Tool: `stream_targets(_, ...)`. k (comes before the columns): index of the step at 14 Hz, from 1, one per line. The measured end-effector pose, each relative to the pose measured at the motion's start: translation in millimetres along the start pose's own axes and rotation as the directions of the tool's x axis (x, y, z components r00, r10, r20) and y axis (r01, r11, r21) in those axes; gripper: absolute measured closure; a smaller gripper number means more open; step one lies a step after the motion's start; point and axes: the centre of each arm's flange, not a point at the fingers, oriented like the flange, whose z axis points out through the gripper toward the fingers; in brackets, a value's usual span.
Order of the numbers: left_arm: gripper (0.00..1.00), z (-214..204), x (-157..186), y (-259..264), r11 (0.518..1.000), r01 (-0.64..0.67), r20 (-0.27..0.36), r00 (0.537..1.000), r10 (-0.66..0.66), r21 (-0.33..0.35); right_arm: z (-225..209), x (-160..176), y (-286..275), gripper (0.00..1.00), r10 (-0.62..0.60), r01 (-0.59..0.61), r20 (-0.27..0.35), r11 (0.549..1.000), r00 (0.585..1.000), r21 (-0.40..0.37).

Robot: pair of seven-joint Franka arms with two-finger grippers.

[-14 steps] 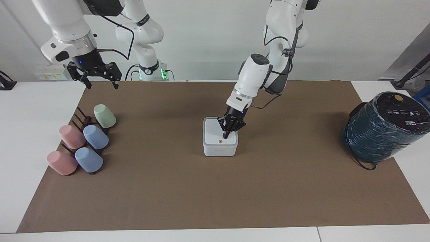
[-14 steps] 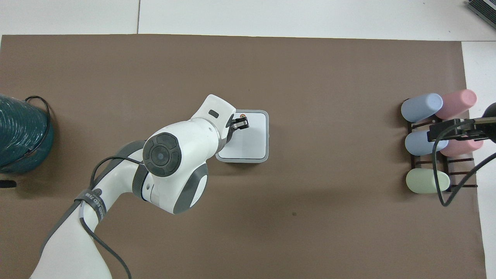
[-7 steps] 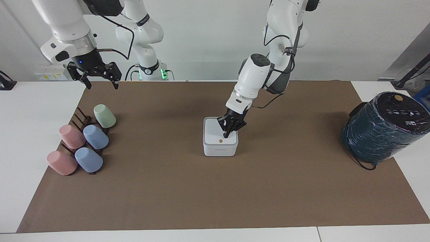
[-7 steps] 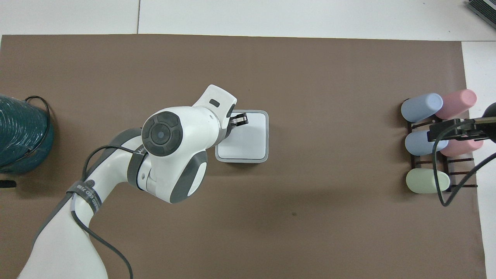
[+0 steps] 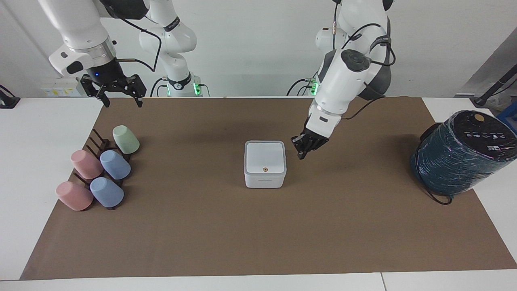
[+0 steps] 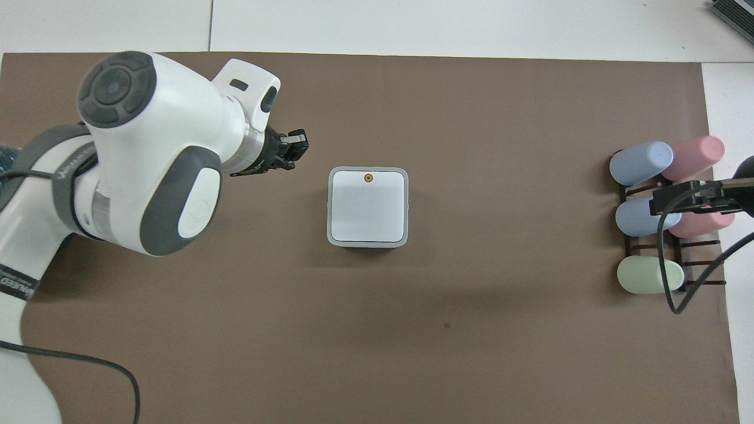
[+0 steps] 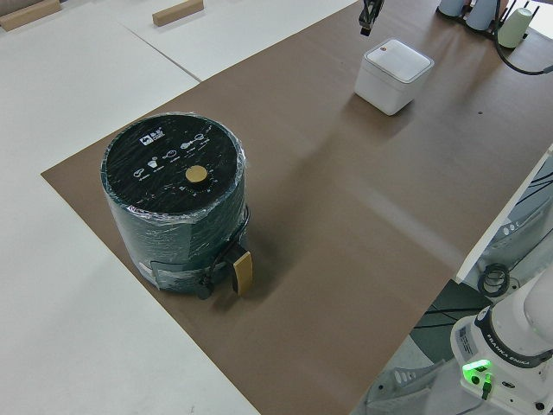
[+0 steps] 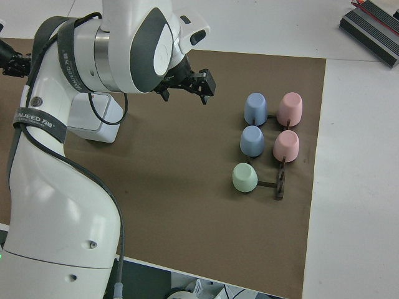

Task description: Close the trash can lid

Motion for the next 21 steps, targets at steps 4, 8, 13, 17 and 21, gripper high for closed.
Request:
stream_targets(4,0.99,-57.4,27.2,-78.7,0.996,-0.072,0.028,0.997,0.070,0.050,0.0,0.0,0.0,0.00,0.000,0.000,0.000,1.000,1.000,0.000)
stream_targets(8,0.99,-108.1,32.9,-162.3,0.979,-0.165,0.072,0.985,0.157,0.122,0.0,0.0,0.0,0.00,0.000,0.000,0.000,1.000,1.000,0.000)
stream_targets(13,0.85,-113.7,22.0,-170.8,0.949,-0.246,0.128,0.966,0.223,0.199,0.0,0.0,0.0,0.00,0.000,0.000,0.000,1.000,1.000,0.000)
stream_targets(17,0.40,-113.4,21.8,-170.5,0.946,-0.257,0.131,0.963,0.235,0.199,0.0,0.0,0.0,0.00,0.000,0.000,0.000,1.000,1.000,0.000)
stream_targets(21,0.00,-113.4,22.3,-170.4,0.945,-0.261,0.127,0.963,0.239,0.199,0.0,0.0,0.0,0.00,0.000,0.000,0.000,1.000,1.000,0.000)
